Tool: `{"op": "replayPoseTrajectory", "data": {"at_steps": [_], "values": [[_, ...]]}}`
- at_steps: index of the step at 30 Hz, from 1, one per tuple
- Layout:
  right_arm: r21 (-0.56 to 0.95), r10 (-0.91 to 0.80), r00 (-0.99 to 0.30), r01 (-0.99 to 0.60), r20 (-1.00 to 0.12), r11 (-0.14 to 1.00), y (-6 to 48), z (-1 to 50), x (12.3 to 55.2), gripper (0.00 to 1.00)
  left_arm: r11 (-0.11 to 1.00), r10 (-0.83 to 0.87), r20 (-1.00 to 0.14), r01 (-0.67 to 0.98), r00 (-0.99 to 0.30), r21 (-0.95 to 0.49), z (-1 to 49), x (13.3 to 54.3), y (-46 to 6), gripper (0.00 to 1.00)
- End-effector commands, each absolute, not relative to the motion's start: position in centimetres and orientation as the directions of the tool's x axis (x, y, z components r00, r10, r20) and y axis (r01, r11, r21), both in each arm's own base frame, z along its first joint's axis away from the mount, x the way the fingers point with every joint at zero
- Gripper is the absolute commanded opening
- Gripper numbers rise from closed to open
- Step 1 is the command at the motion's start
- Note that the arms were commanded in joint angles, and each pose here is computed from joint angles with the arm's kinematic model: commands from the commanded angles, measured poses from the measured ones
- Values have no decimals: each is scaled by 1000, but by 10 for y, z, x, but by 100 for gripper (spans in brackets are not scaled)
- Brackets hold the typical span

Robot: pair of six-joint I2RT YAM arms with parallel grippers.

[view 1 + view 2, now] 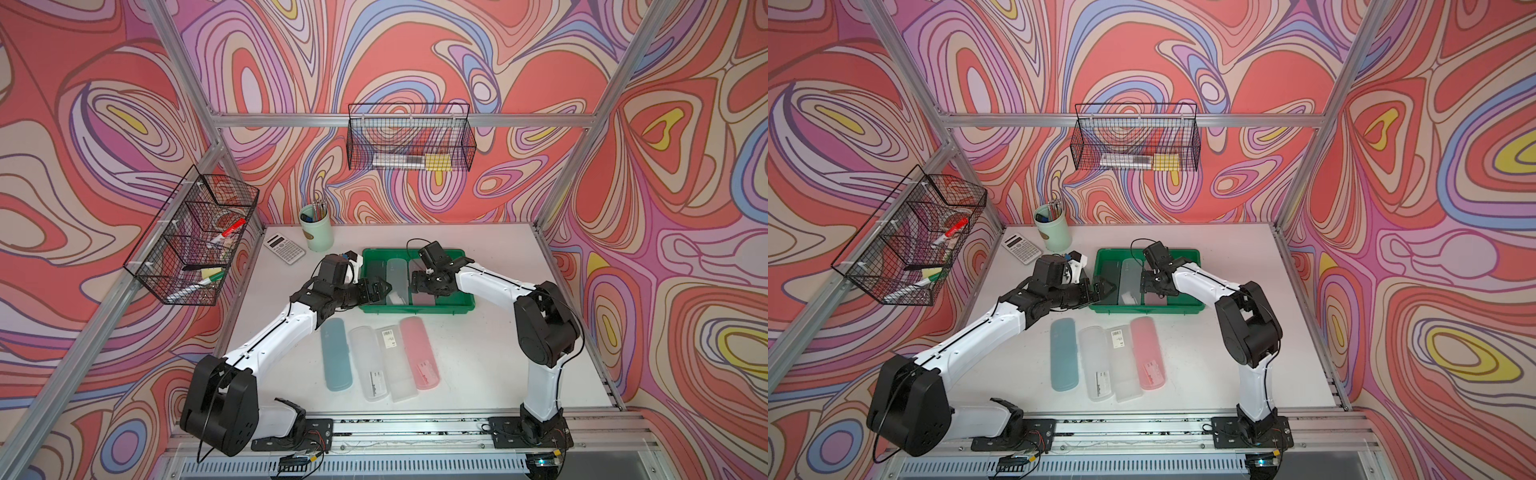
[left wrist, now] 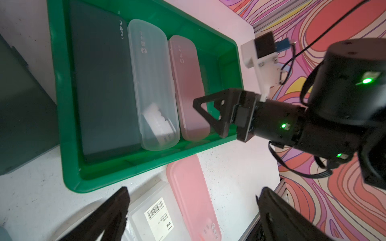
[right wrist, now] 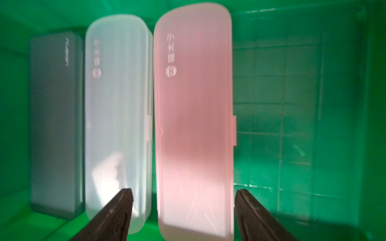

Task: Put the pencil case into the storage box
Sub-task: Place the pencil case at the storage box.

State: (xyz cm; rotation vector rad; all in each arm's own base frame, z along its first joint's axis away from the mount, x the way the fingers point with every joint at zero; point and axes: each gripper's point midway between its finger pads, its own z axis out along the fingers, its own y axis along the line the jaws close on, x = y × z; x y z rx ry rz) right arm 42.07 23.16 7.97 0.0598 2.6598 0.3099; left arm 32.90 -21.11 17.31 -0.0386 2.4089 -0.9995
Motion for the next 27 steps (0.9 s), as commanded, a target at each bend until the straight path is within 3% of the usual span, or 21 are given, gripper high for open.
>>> {"op": "replayPoseTrajectory", "data": {"at_steps": [1, 12, 27], "values": [[277, 146, -890, 23, -432, 961, 222, 74, 429, 78, 701, -203, -451, 193, -869, -687, 170, 323, -216, 99], [340, 203, -890, 58, -409, 939, 211, 44, 450, 76, 655, -38, -418, 294, -908, -696, 159, 298, -251, 99], [405, 173, -907, 2, -384, 914, 233, 33, 459, 70, 678, -62, -457, 298, -887, -671, 161, 285, -241, 99]]}}
